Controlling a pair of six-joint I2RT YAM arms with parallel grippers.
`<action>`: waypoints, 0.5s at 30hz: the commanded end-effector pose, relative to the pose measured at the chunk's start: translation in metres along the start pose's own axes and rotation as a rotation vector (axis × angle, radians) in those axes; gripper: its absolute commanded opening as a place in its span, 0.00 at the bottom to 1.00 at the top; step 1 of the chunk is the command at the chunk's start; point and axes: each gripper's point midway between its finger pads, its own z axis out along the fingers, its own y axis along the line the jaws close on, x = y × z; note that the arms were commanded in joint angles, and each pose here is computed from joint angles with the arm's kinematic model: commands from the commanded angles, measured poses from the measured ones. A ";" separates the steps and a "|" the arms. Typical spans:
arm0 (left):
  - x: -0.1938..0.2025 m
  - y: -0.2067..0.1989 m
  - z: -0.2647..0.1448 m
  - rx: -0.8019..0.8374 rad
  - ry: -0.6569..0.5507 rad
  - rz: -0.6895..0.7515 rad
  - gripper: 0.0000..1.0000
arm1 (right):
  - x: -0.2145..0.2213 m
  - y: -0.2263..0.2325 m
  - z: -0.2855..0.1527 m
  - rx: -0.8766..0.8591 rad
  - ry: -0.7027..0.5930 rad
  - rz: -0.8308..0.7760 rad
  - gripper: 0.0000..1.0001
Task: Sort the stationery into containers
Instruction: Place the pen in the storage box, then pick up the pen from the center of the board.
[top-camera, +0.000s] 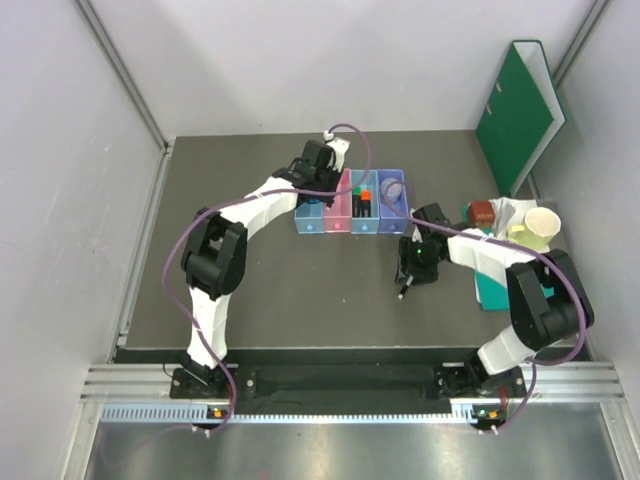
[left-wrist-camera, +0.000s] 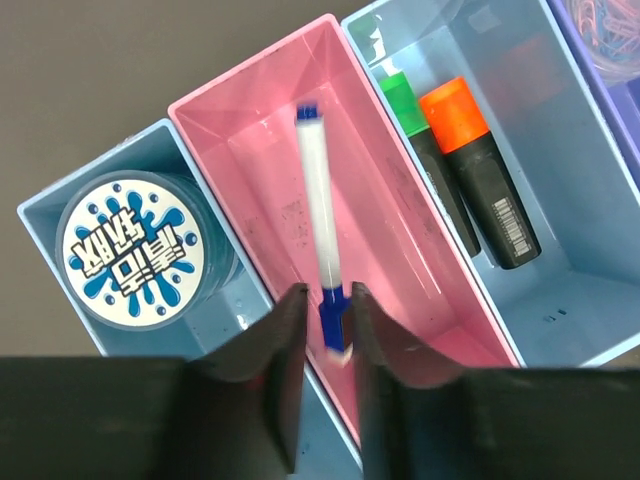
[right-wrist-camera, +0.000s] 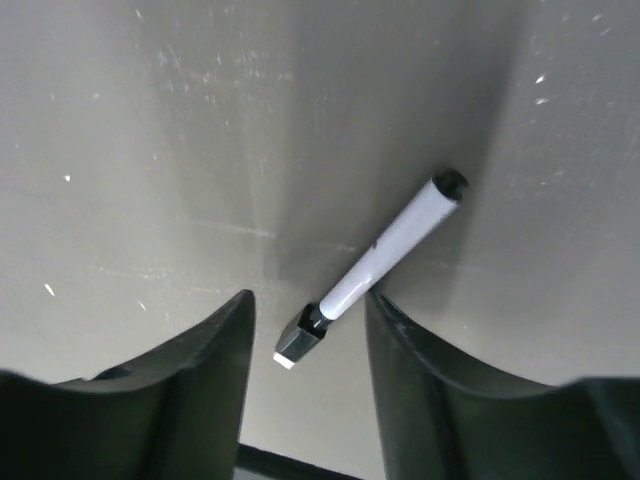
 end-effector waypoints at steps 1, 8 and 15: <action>-0.002 0.002 0.004 0.023 -0.012 -0.015 0.35 | -0.008 0.005 0.002 0.042 -0.013 -0.038 0.44; -0.001 0.008 0.007 0.019 -0.006 -0.023 0.72 | -0.010 0.003 0.006 0.090 -0.004 -0.069 0.17; -0.032 0.004 -0.021 0.037 -0.069 -0.026 0.74 | -0.014 0.005 0.002 0.098 -0.026 -0.092 0.01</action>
